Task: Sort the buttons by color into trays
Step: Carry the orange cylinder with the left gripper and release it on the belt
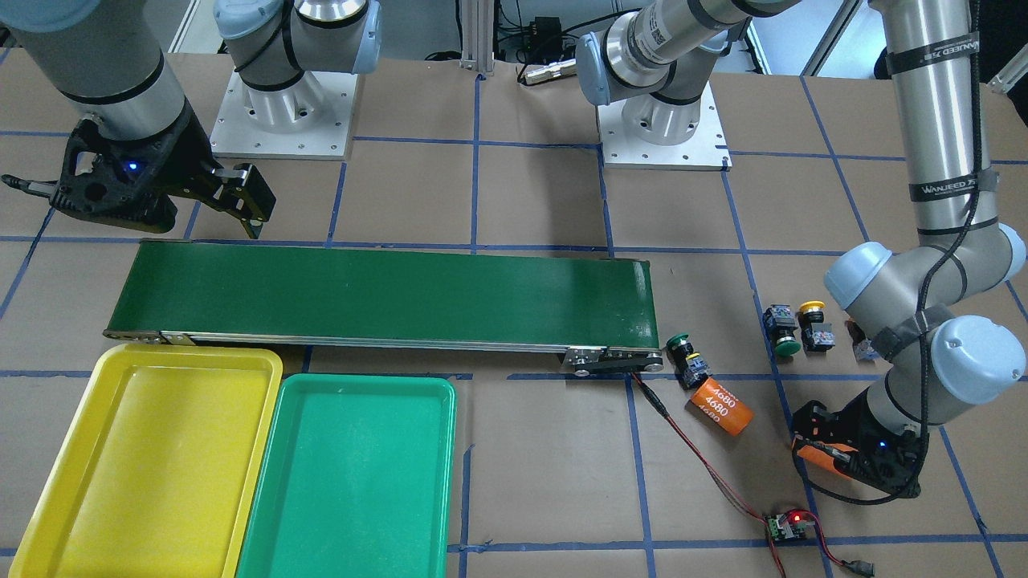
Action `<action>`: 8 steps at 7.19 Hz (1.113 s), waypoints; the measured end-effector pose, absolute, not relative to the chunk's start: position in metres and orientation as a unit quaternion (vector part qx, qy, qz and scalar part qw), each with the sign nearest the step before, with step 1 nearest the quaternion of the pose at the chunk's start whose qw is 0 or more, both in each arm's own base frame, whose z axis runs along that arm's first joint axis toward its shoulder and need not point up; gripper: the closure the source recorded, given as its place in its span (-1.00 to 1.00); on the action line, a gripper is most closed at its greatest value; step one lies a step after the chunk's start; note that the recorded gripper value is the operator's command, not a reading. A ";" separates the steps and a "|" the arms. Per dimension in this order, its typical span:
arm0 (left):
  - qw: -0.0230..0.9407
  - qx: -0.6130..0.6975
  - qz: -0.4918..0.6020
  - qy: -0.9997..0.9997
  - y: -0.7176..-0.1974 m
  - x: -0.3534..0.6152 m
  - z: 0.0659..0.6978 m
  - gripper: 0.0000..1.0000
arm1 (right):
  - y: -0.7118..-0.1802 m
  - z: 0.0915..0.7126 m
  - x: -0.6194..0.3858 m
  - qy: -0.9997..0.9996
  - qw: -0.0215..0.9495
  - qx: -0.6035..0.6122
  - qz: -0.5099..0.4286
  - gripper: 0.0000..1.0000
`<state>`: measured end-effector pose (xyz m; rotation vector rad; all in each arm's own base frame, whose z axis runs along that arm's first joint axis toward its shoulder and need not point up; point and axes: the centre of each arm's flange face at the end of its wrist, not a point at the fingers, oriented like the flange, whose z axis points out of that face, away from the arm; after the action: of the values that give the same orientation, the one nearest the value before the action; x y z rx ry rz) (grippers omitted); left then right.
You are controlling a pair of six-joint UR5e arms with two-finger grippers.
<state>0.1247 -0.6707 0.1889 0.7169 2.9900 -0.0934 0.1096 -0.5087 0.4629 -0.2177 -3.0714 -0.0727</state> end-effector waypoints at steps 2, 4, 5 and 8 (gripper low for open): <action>0.024 0.186 -0.023 0.982 -0.663 0.114 0.223 1.00 | -0.509 0.464 0.110 -0.997 0.031 -0.070 -0.021 -1.00; 0.015 0.104 -0.025 0.994 -0.637 0.087 0.275 1.00 | -0.510 0.466 0.108 -0.997 0.035 -0.064 -0.020 -1.00; 0.010 0.066 -0.023 0.997 -0.619 0.062 0.297 1.00 | -0.510 0.467 0.108 -0.997 0.038 -0.059 -0.019 -1.00; 0.002 0.016 -0.013 1.000 -0.559 -0.066 0.315 1.00 | -0.509 0.469 0.105 -0.997 0.056 -0.051 -0.017 -1.00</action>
<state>-0.0657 -0.5595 0.3146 0.0496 3.1376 -0.0397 0.1050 -0.5090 0.4691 -0.1537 -3.0248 -0.0527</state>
